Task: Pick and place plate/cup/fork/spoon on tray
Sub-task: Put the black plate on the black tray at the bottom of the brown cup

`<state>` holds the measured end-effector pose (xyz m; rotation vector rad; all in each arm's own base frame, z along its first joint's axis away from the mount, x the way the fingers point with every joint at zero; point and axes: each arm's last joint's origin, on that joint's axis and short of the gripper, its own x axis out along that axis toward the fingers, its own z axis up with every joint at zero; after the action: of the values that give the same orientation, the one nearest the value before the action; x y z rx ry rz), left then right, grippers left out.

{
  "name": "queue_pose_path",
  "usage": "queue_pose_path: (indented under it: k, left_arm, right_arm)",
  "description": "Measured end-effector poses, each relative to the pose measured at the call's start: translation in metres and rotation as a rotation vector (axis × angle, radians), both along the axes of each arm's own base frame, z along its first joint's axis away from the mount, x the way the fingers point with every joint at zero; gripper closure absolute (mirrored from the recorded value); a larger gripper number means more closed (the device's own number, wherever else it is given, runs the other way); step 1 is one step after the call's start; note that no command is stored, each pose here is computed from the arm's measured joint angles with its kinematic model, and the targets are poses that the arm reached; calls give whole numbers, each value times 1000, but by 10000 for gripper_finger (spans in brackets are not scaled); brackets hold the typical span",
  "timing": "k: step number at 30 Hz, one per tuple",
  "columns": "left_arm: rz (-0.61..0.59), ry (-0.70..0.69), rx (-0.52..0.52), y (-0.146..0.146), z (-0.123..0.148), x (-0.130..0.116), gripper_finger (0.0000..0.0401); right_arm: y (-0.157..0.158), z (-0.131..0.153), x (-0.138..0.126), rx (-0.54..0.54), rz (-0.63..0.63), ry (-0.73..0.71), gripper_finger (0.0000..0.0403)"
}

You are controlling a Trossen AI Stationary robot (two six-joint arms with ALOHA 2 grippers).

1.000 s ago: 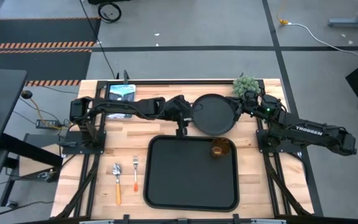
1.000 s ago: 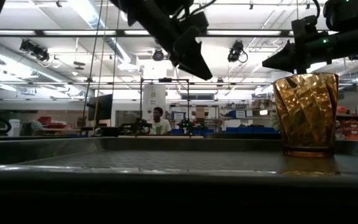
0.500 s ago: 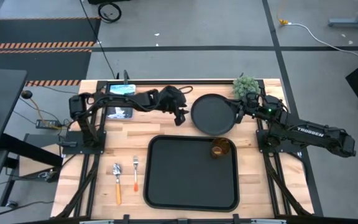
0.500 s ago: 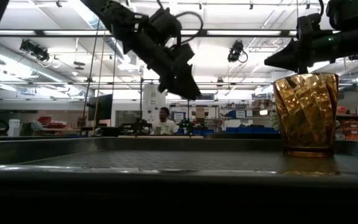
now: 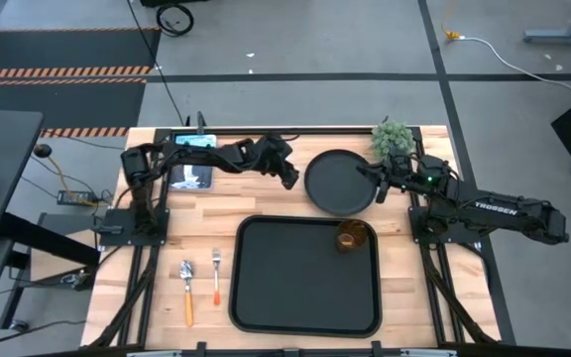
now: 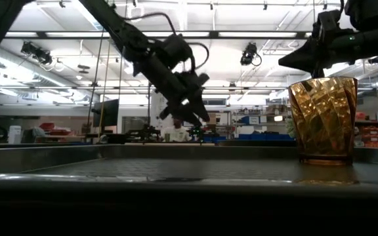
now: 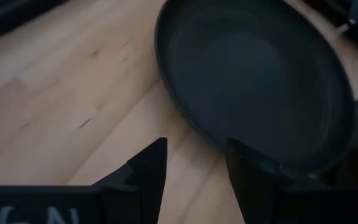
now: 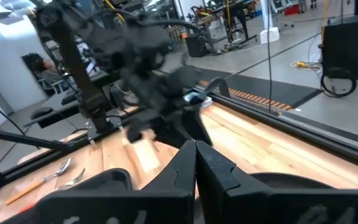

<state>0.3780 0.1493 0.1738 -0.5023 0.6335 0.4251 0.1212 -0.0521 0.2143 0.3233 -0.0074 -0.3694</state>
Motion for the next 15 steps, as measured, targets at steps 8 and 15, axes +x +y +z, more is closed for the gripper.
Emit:
queue_pose_path:
  k: [8,15]
  left_arm:
    - [19,44,-93,11,-16,27,229]
    - [39,159,-72,11,-17,36,229]
  right_arm:
    - [3,3,1,-36,12,-21,387]
    - [3,5,2,-54,12,-32,387]
